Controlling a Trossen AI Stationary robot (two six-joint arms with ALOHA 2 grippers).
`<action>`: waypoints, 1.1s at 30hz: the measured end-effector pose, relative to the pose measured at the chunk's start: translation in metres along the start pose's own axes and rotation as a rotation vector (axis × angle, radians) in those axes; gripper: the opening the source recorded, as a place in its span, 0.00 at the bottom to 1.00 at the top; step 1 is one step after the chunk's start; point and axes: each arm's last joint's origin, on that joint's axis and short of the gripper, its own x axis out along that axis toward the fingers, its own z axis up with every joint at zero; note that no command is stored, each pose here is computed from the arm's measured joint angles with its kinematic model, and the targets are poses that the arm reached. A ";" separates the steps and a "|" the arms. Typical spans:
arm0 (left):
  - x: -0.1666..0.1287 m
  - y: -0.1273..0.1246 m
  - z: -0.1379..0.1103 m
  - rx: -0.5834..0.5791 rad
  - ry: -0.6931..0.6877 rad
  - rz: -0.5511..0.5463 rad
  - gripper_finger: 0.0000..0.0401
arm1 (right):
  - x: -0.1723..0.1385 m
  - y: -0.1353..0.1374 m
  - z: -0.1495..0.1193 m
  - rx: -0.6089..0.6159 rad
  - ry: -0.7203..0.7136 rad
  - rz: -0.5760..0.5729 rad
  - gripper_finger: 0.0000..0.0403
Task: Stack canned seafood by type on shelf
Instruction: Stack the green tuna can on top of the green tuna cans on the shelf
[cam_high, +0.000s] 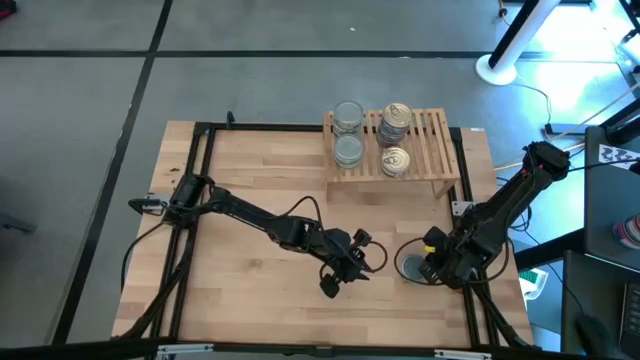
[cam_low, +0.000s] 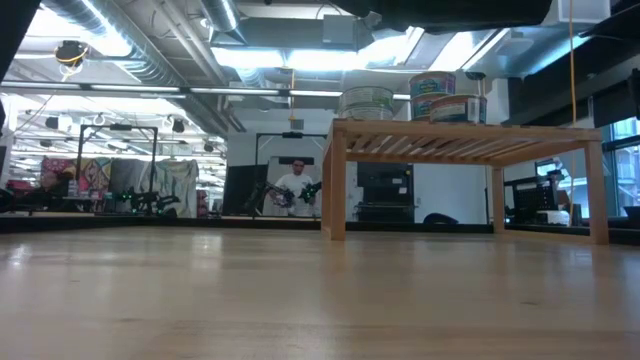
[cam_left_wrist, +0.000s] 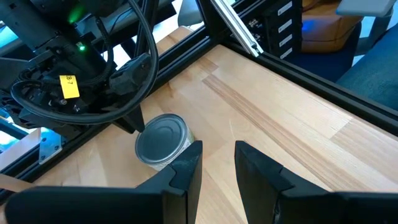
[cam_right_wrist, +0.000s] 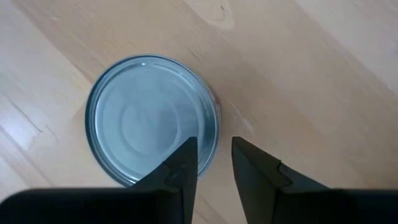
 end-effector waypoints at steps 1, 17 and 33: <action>0.000 0.000 0.000 0.000 0.000 0.000 0.22 | 0.000 0.000 0.000 0.000 0.000 0.000 0.25; 0.000 0.000 0.000 0.000 0.000 0.000 0.22 | 0.000 0.000 0.000 0.003 -0.016 0.002 0.25; 0.000 0.000 0.000 0.000 0.000 0.000 0.22 | 0.014 -0.006 -0.001 0.014 -0.048 0.038 0.25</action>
